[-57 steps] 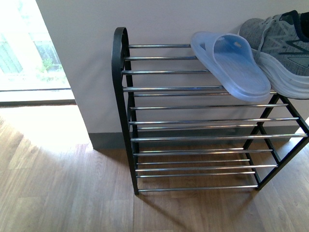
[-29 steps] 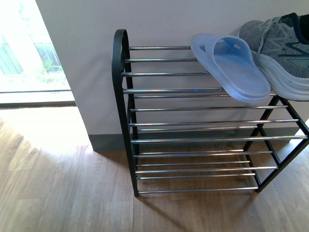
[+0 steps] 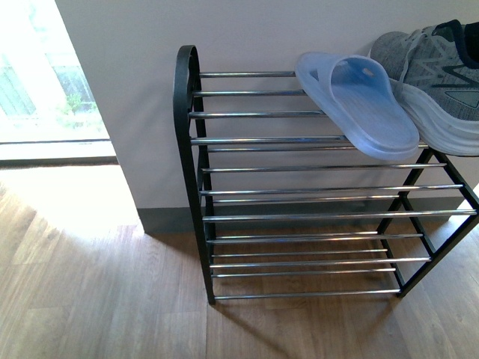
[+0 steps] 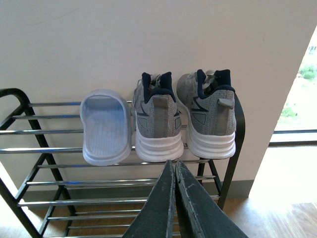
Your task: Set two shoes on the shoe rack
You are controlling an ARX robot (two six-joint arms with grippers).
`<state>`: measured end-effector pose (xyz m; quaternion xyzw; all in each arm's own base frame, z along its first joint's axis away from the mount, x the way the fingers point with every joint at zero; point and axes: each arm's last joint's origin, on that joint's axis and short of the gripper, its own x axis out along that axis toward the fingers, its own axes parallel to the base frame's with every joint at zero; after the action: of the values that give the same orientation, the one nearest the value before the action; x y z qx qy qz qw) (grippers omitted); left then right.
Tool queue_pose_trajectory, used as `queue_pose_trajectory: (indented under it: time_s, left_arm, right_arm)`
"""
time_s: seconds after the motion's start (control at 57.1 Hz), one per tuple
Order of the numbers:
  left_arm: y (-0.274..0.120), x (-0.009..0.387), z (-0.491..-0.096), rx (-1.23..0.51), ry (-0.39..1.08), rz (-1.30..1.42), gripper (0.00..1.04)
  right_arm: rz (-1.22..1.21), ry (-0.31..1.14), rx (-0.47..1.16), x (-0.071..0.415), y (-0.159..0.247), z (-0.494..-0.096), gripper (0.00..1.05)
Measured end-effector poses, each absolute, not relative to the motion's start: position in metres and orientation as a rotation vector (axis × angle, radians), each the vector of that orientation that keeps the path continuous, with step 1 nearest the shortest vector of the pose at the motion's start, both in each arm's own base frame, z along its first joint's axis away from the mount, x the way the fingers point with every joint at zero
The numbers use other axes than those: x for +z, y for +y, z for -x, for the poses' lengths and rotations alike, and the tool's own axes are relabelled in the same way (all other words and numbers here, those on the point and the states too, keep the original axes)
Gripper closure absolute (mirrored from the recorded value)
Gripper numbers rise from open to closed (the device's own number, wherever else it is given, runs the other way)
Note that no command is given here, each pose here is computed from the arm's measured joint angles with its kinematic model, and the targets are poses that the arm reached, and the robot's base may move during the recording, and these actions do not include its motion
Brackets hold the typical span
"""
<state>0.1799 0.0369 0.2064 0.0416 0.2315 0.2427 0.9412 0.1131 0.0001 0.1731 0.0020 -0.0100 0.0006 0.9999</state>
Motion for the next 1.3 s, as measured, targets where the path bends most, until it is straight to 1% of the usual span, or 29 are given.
queue_pose_trajectory:
  time_s: [0.35, 0.42, 0.525, 0.718, 0.858, 0.875, 0.928, 1.068, 1.103, 1.138, 1.225, 1.243, 1.296]
  left_arm:
    - [0.037, 0.206, -0.180, 0.495, 0.472, -0.085, 1.03]
    - [0.037, 0.206, -0.180, 0.495, 0.472, -0.085, 1.03]
    - [0.037, 0.206, -0.180, 0.495, 0.472, -0.085, 1.03]
    - [0.037, 0.206, -0.180, 0.495, 0.472, -0.085, 1.03]
    - [0.037, 0.206, -0.180, 0.495, 0.472, -0.085, 1.03]
    - [0.037, 0.206, -0.180, 0.495, 0.472, -0.085, 1.03]
    - [0.037, 0.206, -0.180, 0.495, 0.472, -0.085, 1.03]
    - [0.037, 0.206, -0.180, 0.502, 0.473, -0.085, 1.03]
    - [0.038, 0.206, -0.180, 0.503, 0.473, -0.085, 1.03]
    - [0.038, 0.206, -0.180, 0.502, 0.473, -0.085, 1.03]
    - [0.037, 0.206, -0.180, 0.498, 0.473, -0.085, 1.03]
    - [0.037, 0.206, -0.180, 0.498, 0.472, -0.084, 1.03]
    - [0.038, 0.206, -0.180, 0.500, 0.472, -0.085, 1.03]
  right_arm:
    - [-0.004, -0.020, 0.001, 0.173, 0.000, -0.108, 1.03]
    - [-0.004, 0.014, 0.003, 0.168, 0.000, -0.102, 1.03]
    - [-0.004, -0.015, 0.002, 0.170, 0.000, -0.097, 1.03]
    - [-0.002, -0.014, 0.001, 0.170, 0.000, -0.097, 1.02]
    - [-0.003, -0.015, 0.001, 0.170, 0.000, -0.097, 0.82]
    - [-0.003, -0.015, 0.001, 0.170, 0.000, -0.097, 0.76]
    - [-0.003, -0.015, 0.001, 0.170, 0.000, -0.097, 0.66]
    - [-0.002, -0.015, 0.005, 0.170, 0.000, -0.097, 0.45]
    - [-0.002, -0.015, 0.005, 0.170, 0.000, -0.097, 0.41]
    - [-0.002, -0.014, 0.005, 0.170, 0.000, -0.097, 0.34]
    - [-0.002, -0.015, 0.005, 0.170, 0.000, -0.097, 0.22]
    - [-0.002, -0.014, 0.005, 0.170, 0.000, -0.097, 0.15]
    - [-0.002, -0.014, 0.005, 0.170, 0.000, -0.097, 0.09]
